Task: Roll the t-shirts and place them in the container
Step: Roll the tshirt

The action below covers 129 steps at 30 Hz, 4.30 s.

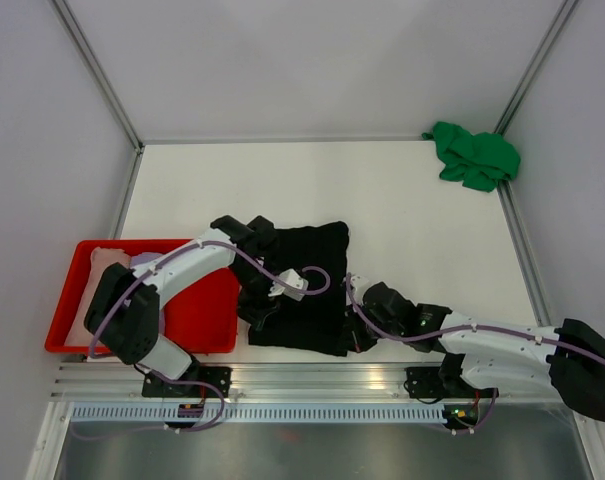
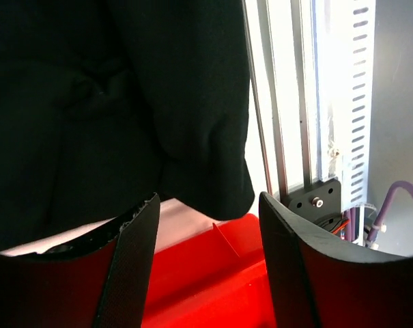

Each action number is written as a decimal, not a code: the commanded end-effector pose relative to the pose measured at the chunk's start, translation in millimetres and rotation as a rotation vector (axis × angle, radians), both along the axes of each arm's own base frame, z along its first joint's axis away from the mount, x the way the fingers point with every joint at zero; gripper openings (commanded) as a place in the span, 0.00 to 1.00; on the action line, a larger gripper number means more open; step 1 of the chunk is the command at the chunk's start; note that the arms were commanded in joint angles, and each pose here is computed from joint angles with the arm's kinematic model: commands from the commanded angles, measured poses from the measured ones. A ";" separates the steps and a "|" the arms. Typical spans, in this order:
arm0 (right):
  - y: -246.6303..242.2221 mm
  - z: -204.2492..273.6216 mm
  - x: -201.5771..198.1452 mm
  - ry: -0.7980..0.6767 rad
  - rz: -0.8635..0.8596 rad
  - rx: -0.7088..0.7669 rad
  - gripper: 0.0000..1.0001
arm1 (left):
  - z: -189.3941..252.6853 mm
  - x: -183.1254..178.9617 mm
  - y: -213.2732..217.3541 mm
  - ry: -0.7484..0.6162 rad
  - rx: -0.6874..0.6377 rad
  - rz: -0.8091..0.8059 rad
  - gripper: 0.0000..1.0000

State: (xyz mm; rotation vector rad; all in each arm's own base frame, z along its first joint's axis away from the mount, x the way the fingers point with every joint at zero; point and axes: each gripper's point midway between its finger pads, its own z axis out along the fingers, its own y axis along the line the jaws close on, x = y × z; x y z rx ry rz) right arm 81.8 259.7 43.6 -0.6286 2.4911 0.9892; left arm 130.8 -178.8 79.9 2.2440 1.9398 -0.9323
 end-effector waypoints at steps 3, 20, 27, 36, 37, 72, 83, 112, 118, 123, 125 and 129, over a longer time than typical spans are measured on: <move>15.2 31.0 -14.8 0.273 0.014 0.183 0.00 | 21.6 2.3 -5.3 -0.035 -0.031 0.111 0.66; -7.3 15.2 17.4 0.357 -0.086 0.156 0.00 | -26.5 12.0 -11.5 -0.211 0.029 0.158 0.04; -23.8 13.1 -18.8 0.483 -0.060 0.134 0.00 | -14.1 -35.6 5.0 -0.026 0.031 0.028 0.02; -17.9 -1.5 19.4 0.456 -0.080 0.061 0.09 | -22.3 7.3 6.7 0.007 0.080 0.140 0.02; -16.5 -1.5 28.9 0.441 -0.085 0.045 0.16 | -24.5 9.3 6.9 0.015 0.092 0.156 0.02; 32.6 18.0 66.2 0.156 -0.172 0.159 0.00 | -32.7 45.2 15.6 -0.047 0.184 0.315 0.49; 20.5 5.9 82.1 0.188 -0.285 0.144 0.00 | 39.4 64.2 -8.2 -0.327 -0.037 0.220 0.71; -7.5 10.2 83.0 0.134 -0.252 0.083 0.37 | -39.7 26.6 -10.8 -0.519 0.096 0.168 0.60; -14.6 38.6 83.6 0.087 -0.247 0.174 0.61 | -48.8 19.4 -5.8 -0.419 0.111 0.181 0.60; -1.2 43.2 74.7 0.083 -0.187 0.231 0.68 | -49.5 24.2 -9.7 -0.383 0.108 0.199 0.60; 7.2 39.9 66.2 0.088 -0.156 0.231 0.69 | -50.8 26.0 -9.7 -0.373 0.112 0.202 0.60; 12.9 25.7 59.3 0.128 -0.157 0.216 0.68 | -49.3 30.3 -10.1 -0.375 0.108 0.207 0.60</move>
